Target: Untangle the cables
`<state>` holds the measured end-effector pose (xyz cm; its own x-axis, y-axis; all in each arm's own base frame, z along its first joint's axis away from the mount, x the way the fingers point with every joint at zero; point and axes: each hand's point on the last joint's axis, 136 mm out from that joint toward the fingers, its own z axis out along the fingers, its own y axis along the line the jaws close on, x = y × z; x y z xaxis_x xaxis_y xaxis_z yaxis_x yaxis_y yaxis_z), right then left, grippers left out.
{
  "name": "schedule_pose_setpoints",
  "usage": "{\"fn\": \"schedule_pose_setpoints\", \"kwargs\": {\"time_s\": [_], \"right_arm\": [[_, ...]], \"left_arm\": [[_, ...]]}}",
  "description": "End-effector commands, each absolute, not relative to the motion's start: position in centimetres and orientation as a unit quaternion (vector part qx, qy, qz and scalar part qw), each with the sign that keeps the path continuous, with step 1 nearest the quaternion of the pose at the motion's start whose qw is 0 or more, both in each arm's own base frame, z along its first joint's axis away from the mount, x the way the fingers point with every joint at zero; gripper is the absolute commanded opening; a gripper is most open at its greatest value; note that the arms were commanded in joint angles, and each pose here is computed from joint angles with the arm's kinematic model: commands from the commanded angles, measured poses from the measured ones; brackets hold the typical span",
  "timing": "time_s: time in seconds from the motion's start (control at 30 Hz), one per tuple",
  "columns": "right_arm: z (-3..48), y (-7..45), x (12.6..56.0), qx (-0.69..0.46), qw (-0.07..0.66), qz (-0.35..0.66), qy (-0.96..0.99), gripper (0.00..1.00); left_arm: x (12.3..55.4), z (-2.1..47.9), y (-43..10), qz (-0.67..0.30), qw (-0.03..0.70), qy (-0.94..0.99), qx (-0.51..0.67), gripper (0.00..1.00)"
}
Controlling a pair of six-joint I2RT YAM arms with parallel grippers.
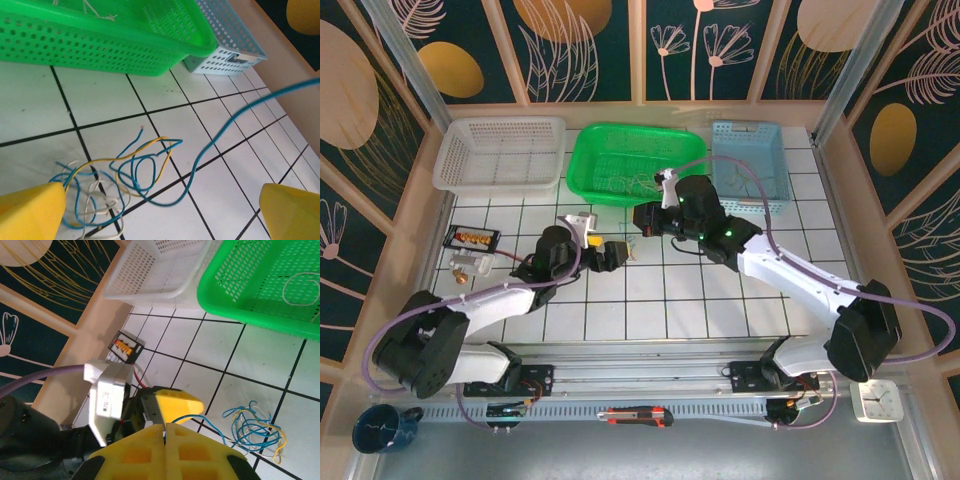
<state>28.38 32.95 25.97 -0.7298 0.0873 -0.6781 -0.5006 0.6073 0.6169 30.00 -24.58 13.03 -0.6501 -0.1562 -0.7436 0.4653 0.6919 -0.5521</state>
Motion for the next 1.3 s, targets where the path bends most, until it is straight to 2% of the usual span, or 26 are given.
{"fn": "schedule_pose_setpoints", "kwargs": {"time_s": [0.0, 0.1, 0.27, 0.37, 0.53, 0.6, 0.8, 0.93, 1.0, 1.07, 1.27], "right_arm": [[30.1, 33.3, 27.9, -0.136, 0.369, 0.461, 0.795, 0.00], [31.6, 33.5, 27.4, -0.140, 0.373, 0.476, 0.784, 0.00], [36.1, 33.8, 26.8, -0.152, 0.394, 0.505, 0.753, 0.00], [39.6, 34.0, 26.4, -0.162, 0.412, 0.529, 0.724, 0.00], [45.7, 33.8, 25.7, -0.178, 0.434, 0.576, 0.669, 0.00], [47.9, 33.3, 25.7, -0.179, 0.450, 0.586, 0.650, 0.00], [53.4, 31.1, 26.0, -0.174, 0.504, 0.596, 0.600, 0.00], [55.3, 29.7, 26.3, -0.164, 0.527, 0.600, 0.580, 0.00], [55.6, 29.3, 26.6, -0.160, 0.531, 0.600, 0.577, 0.00], [55.6, 29.1, 26.8, -0.160, 0.531, 0.599, 0.578, 0.00], [53.9, 28.6, 27.7, -0.147, 0.528, 0.590, 0.593, 0.00]], "left_arm": [[32.0, 15.1, -25.2, -0.373, 0.456, 0.801, 0.105, 0.98], [33.3, 15.6, -25.4, -0.366, 0.475, 0.794, 0.100, 0.97], [34.5, 15.4, -26.5, -0.377, 0.478, 0.787, 0.101, 0.86], [34.5, 14.4, -27.0, -0.386, 0.466, 0.789, 0.105, 0.74], [34.0, 12.5, -27.3, -0.390, 0.444, 0.799, 0.111, 0.44], [33.7, 11.8, -27.2, -0.389, 0.437, 0.803, 0.111, 0.36], [32.6, 10.5, -26.5, -0.387, 0.426, 0.811, 0.104, 0.31], [32.2, 9.9, -26.1, -0.384, 0.422, 0.815, 0.100, 0.20], [32.0, 9.8, -26.0, -0.384, 0.420, 0.816, 0.099, 0.20], [31.9, 9.9, -25.9, -0.387, 0.420, 0.816, 0.097, 0.24], [31.4, 11.6, -25.8, -0.398, 0.425, 0.807, 0.096, 0.56]]}}
